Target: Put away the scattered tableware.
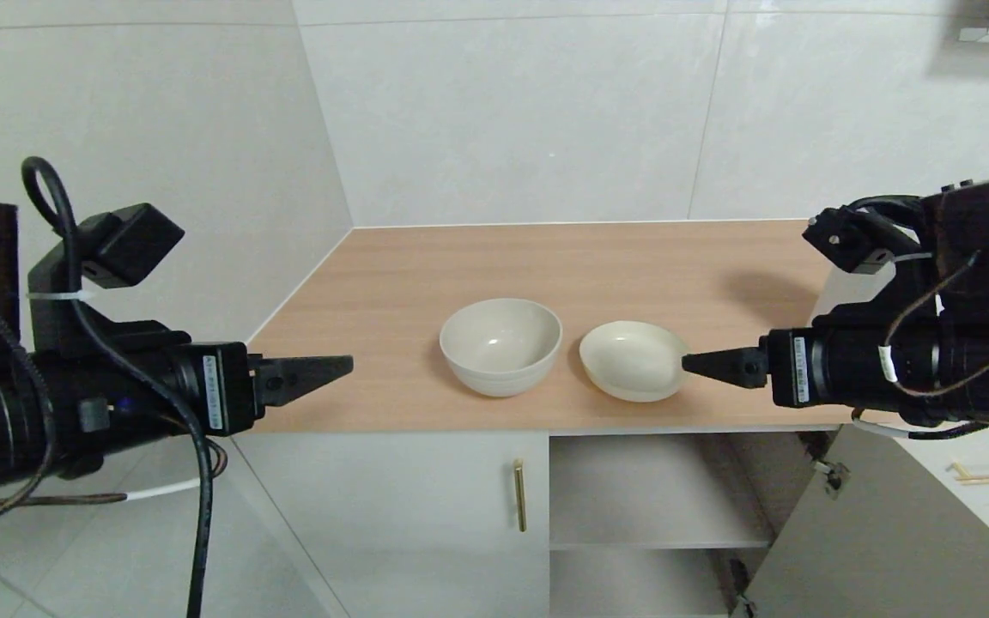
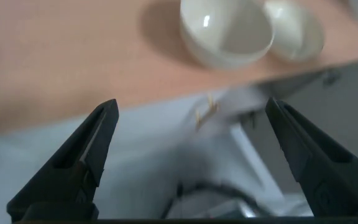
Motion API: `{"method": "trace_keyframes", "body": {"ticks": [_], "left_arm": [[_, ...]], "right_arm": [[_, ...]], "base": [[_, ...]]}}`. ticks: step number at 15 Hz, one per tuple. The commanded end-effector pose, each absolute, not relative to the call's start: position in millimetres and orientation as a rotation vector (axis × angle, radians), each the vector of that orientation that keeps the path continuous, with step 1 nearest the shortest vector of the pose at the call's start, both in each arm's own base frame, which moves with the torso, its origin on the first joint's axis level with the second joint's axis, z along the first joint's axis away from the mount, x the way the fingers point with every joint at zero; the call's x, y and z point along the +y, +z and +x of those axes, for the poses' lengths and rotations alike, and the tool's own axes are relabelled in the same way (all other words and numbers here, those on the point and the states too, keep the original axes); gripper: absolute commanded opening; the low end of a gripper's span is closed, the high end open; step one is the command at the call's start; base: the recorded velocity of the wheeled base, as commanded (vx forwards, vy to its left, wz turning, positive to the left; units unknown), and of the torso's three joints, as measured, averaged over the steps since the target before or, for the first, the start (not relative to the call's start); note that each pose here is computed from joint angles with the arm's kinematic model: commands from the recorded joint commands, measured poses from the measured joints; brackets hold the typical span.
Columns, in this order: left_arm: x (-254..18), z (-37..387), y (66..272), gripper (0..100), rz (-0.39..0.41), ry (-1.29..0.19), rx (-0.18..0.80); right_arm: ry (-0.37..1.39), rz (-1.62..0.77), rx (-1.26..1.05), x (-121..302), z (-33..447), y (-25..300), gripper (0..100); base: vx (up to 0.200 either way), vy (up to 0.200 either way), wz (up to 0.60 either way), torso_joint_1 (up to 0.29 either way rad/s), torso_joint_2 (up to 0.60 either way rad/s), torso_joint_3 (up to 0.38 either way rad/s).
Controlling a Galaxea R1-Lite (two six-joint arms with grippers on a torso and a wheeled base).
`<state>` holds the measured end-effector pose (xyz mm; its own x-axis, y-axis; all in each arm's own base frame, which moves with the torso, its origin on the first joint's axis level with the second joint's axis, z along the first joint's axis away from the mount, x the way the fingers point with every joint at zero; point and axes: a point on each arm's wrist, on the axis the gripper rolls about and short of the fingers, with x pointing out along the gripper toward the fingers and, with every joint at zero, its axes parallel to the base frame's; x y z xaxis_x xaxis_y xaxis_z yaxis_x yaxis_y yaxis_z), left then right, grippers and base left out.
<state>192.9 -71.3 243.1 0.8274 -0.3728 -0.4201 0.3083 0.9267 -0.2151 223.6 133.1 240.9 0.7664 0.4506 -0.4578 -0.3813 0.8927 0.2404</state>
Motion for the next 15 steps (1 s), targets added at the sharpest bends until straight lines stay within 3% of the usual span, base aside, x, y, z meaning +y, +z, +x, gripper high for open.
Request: {"method": "trace_keyframes", "body": {"ticks": [1,2,5,9,11,12,15], "left_arm": [[-76.4,205.6,255.0,100,-0.135,-0.361,0.536],[-80.0,215.5,249.1,100,-0.161,-0.343,0.579],[-96.3,236.5,244.2,100,-0.350,-0.301,0.649],[-120.7,266.4,227.9,100,-0.484,-0.259,0.741],[-125.9,276.6,219.8,100,-0.505,-0.245,0.771],[-127.9,282.3,215.3,100,-0.508,-0.240,0.780],[-139.7,295.4,207.6,100,-0.615,-0.222,0.771]], "right_arm": [[0.401,0.206,0.592,141.5,245.8,243.5,100],[0.380,0.201,0.627,143.9,252.1,239.0,100],[0.279,0.215,0.657,151.1,270.2,224.9,100],[0.172,0.195,0.651,159.4,290.4,206.0,100],[0.150,0.195,0.632,161.0,295.3,202.8,100],[0.151,0.196,0.629,161.1,295.5,203.1,100],[0.141,0.201,0.625,157.6,296.6,204.1,100]], "base": [[0.000,0.000,0.00,0.000,0.00,0.000],[0.000,0.000,0.00,0.000,0.00,0.000],[0.000,0.000,0.00,0.000,0.00,0.000],[0.000,0.000,0.00,0.000,0.00,0.000],[0.000,0.000,0.00,0.000,0.00,0.000],[0.000,0.000,0.00,0.000,0.00,0.000],[0.000,0.000,0.00,0.000,0.00,0.000]]}}
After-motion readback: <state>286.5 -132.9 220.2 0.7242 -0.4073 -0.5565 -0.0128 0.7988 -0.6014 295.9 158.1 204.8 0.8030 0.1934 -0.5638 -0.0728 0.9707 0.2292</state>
